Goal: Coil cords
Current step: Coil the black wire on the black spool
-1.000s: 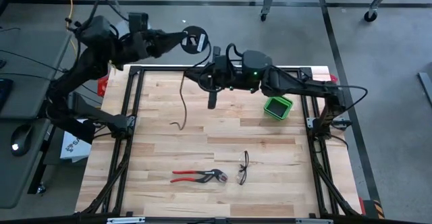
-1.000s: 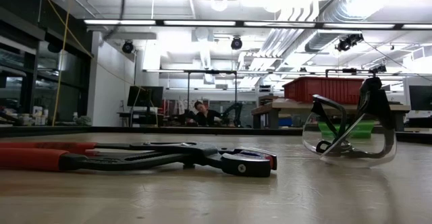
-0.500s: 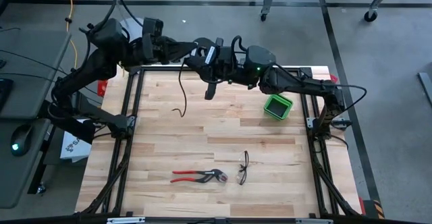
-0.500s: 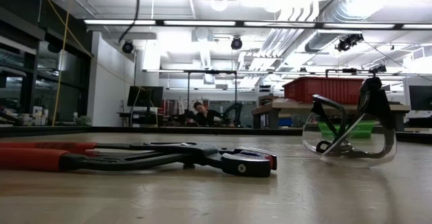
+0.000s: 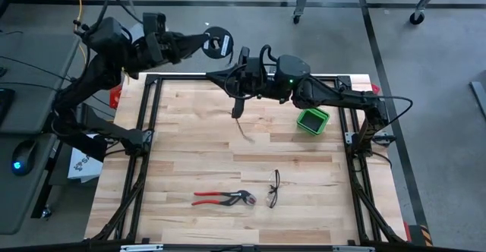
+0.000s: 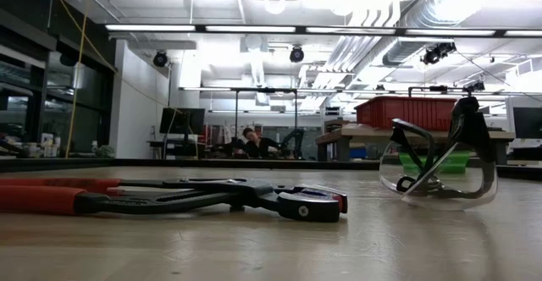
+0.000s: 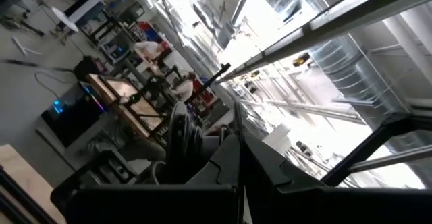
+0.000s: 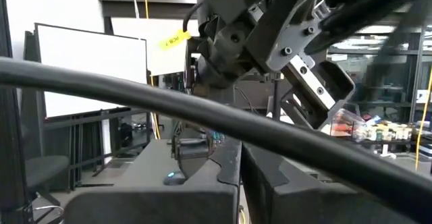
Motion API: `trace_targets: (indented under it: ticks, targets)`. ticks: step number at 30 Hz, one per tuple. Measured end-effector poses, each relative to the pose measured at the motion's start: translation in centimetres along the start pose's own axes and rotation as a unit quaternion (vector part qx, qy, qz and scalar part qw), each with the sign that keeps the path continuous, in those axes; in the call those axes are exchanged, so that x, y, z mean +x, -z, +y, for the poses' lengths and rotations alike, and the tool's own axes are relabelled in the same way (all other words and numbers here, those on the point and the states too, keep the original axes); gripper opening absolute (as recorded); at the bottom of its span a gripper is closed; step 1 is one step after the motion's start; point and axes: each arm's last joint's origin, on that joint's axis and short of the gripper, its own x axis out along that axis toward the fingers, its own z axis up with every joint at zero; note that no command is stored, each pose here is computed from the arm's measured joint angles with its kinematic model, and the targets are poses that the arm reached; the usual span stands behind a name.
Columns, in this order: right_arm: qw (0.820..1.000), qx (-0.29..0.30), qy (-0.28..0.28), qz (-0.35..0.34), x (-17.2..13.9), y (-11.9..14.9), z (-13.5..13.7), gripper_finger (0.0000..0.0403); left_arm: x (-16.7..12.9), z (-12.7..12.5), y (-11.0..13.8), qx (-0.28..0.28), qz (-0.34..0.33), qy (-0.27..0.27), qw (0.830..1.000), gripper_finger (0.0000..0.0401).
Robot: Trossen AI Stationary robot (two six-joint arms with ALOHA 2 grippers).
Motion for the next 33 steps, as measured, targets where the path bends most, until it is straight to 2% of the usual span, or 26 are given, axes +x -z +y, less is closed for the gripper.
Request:
trace_targets:
  ticks: [9,14,19,22,25,30,33]
  targets:
    - [1.000,0.000,0.000,0.030,-0.1,0.5,0.0,0.0000,-0.1,-0.1,-0.1,0.003,-0.003,0.005,1.000,0.0000]
    - [0.997,0.023,-0.017,0.070,-0.3,1.0,0.4,0.0000,-1.1,-0.6,-0.8,0.087,0.003,0.027,0.996,0.0000]
    - [0.992,0.032,-0.049,0.109,-1.3,0.7,0.7,0.0004,-2.7,-0.7,-1.2,0.178,0.018,0.009,0.984,0.0000]
    - [0.992,0.024,-0.050,0.111,-2.0,-0.2,0.6,0.0029,-3.4,-0.9,-1.3,0.221,0.024,0.003,0.975,0.0000]
    - [0.994,0.003,-0.032,0.101,-2.8,-1.3,0.4,0.0075,-3.8,-1.0,-1.3,0.245,0.024,0.003,0.969,0.0000]
    - [0.994,-0.033,0.050,0.097,-3.2,-2.0,-0.1,0.0158,-3.4,-0.8,-1.2,0.250,0.029,0.001,0.968,0.0000]
    - [0.991,-0.043,0.074,0.099,-3.2,-2.0,-0.2,0.0187,-3.2,-0.7,-1.0,0.250,0.036,0.004,0.968,0.0000]
